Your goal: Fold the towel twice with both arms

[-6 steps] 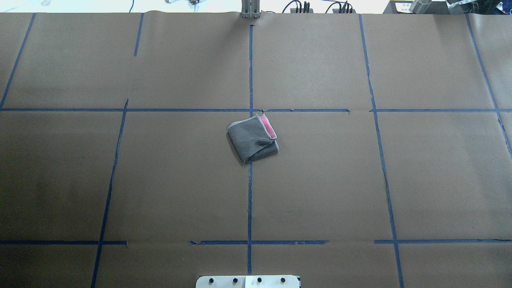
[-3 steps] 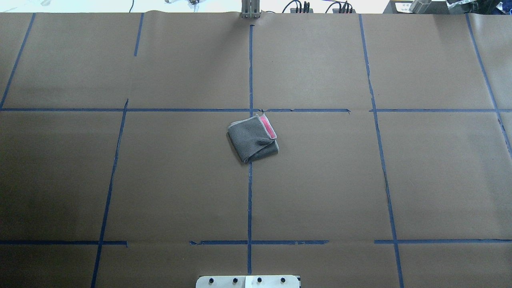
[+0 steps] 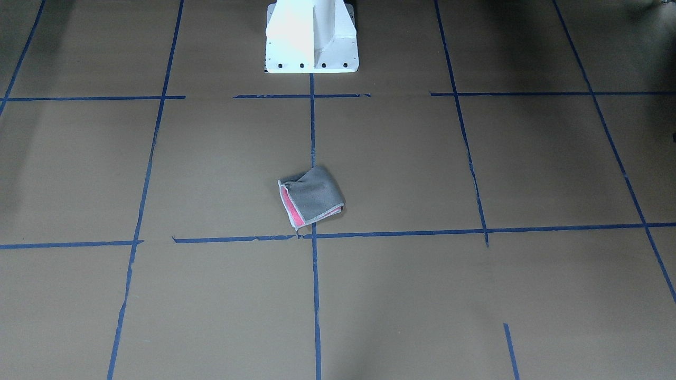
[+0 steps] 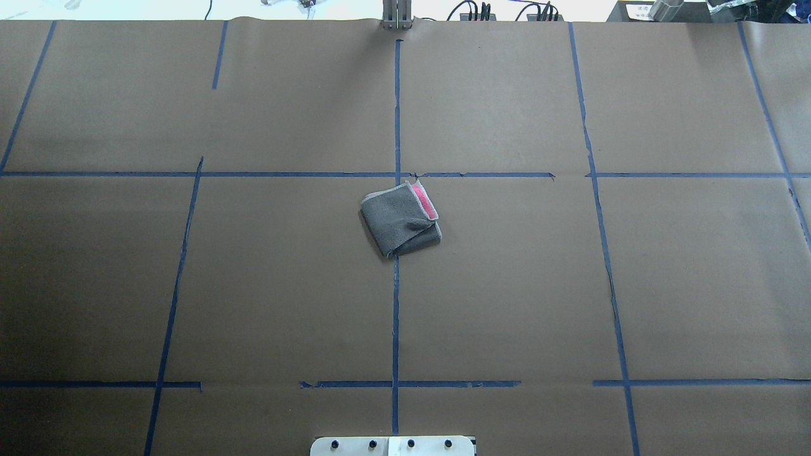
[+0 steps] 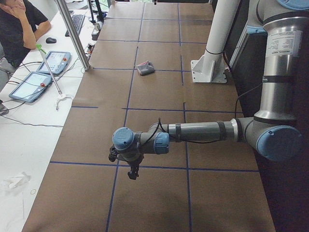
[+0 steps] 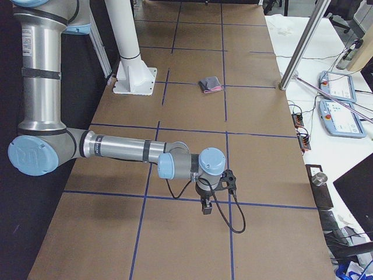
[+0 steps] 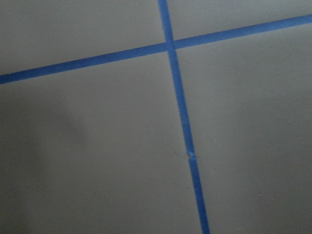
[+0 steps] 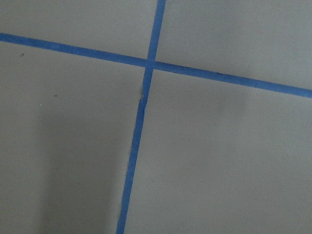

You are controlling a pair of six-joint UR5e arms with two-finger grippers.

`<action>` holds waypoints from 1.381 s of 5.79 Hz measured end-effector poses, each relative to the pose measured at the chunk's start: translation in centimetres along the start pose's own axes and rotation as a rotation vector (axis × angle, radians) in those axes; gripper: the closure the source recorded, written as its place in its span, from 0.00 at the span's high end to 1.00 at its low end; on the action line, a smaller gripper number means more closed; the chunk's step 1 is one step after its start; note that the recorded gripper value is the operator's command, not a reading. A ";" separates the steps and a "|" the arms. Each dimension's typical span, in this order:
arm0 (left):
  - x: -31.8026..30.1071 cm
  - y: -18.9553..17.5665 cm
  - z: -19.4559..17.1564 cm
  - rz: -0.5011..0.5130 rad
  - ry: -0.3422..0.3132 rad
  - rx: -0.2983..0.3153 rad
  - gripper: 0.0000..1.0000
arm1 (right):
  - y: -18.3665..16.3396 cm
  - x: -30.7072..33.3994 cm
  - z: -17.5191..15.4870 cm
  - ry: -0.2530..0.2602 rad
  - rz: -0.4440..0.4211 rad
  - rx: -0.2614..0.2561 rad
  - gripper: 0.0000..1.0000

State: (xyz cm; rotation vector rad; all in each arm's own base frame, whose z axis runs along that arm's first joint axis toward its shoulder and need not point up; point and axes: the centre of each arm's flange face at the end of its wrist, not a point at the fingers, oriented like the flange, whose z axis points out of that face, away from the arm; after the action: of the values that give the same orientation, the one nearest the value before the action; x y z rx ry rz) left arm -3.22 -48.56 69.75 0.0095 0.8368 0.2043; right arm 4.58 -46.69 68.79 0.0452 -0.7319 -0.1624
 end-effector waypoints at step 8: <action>-0.3 1.8 -3.8 -0.103 -0.048 0.066 1.00 | -0.7 -0.9 -1.1 0.004 0.011 0.017 1.00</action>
State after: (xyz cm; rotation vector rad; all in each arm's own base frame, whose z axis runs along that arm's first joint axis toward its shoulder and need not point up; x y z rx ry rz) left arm -6.50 -47.17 67.61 0.0334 0.7933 0.0795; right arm 4.57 -47.29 67.32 0.0573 -0.7295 -0.1452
